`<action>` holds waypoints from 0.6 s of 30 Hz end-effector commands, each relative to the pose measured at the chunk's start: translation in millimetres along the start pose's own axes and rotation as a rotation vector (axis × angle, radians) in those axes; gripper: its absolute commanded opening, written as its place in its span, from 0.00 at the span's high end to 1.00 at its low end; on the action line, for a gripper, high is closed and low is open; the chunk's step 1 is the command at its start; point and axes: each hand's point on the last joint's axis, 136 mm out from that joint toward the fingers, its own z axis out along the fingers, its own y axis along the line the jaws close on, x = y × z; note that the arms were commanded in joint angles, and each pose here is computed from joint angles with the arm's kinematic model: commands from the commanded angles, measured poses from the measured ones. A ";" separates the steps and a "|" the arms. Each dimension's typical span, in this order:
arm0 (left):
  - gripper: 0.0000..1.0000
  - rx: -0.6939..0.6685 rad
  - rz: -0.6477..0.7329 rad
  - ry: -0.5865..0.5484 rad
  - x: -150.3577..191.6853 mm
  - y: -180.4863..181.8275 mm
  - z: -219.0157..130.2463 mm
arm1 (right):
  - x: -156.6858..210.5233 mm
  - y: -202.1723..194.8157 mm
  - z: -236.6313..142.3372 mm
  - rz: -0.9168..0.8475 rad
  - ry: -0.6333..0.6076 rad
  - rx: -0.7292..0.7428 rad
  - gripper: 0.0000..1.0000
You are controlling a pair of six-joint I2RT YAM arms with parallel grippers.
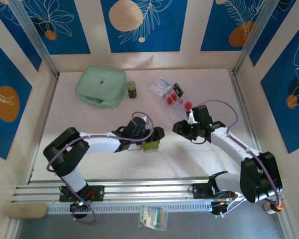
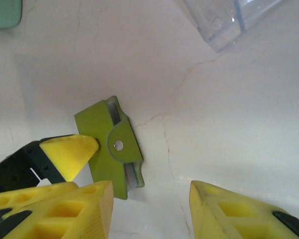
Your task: Put the credit cards into the card holder
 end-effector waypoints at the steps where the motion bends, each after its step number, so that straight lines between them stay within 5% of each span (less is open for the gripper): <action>1: 0.00 -0.063 -0.003 0.040 15.2 12.9 7.2 | 11.6 1.0 -8.3 0.016 0.031 -0.018 0.56; 12: 0.00 0.025 0.036 0.013 -20.0 -38.1 -9.5 | 24.2 26.2 -20.5 -0.031 0.052 -0.096 0.58; 18: 0.00 0.081 0.025 -0.018 -60.3 -53.5 -26.7 | 41.4 51.8 -12.6 -0.090 0.082 -0.102 0.71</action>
